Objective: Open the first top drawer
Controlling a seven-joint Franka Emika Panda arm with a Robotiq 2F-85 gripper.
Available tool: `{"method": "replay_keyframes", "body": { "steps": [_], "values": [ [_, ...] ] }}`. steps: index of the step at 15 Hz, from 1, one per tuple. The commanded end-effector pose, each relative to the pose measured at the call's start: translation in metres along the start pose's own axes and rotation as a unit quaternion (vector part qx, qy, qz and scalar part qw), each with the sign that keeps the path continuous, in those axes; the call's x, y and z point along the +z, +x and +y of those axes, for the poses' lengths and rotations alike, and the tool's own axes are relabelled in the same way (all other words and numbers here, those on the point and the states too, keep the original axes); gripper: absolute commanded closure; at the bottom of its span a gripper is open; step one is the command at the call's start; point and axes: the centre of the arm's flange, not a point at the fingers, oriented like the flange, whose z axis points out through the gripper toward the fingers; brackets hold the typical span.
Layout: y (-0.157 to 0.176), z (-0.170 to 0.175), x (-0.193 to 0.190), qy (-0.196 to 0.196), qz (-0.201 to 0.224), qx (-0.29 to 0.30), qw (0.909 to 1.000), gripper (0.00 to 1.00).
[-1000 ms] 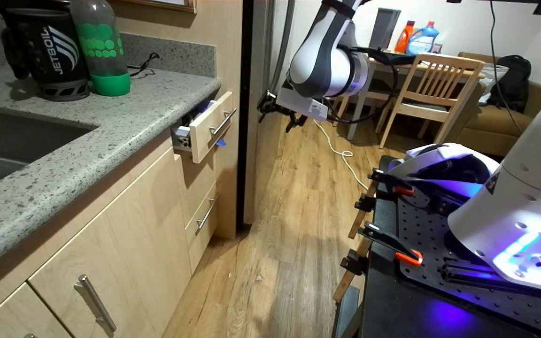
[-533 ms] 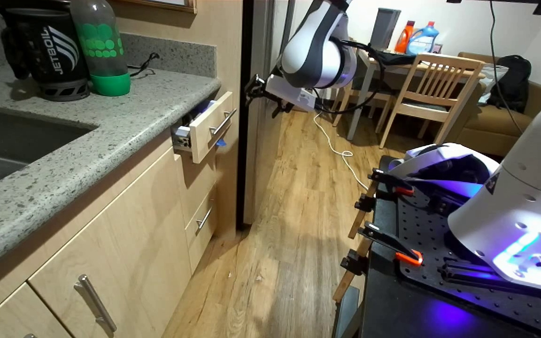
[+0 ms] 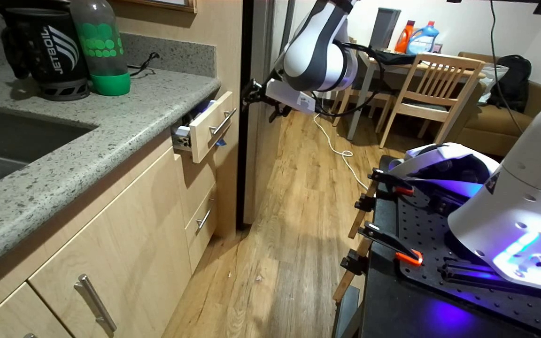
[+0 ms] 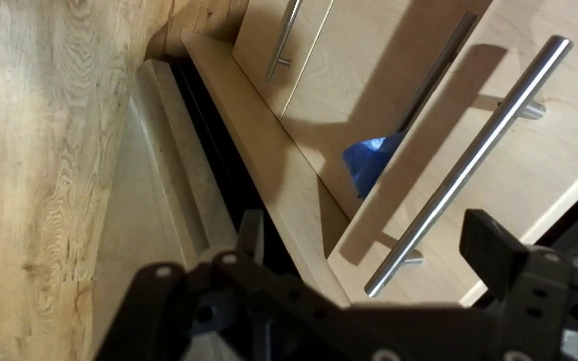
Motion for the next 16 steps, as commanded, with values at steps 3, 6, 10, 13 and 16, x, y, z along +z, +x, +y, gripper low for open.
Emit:
{"method": "replay_keyframes", "body": {
  "steps": [3, 6, 10, 13, 16],
  "values": [
    [-0.006, -0.026, 0.011, 0.059, 0.005, 0.016, 0.9981, 0.0],
    [-0.007, -0.039, 0.013, 0.076, 0.005, 0.019, 0.997, 0.0],
    [-0.008, -0.039, 0.017, 0.084, -0.001, 0.028, 0.9961, 0.0],
    [-0.01, -0.032, 0.013, 0.085, -0.003, 0.037, 0.9957, 0.0],
    [-0.009, -0.023, 0.004, 0.086, -0.003, 0.042, 0.9954, 0.0]
  ]
}}
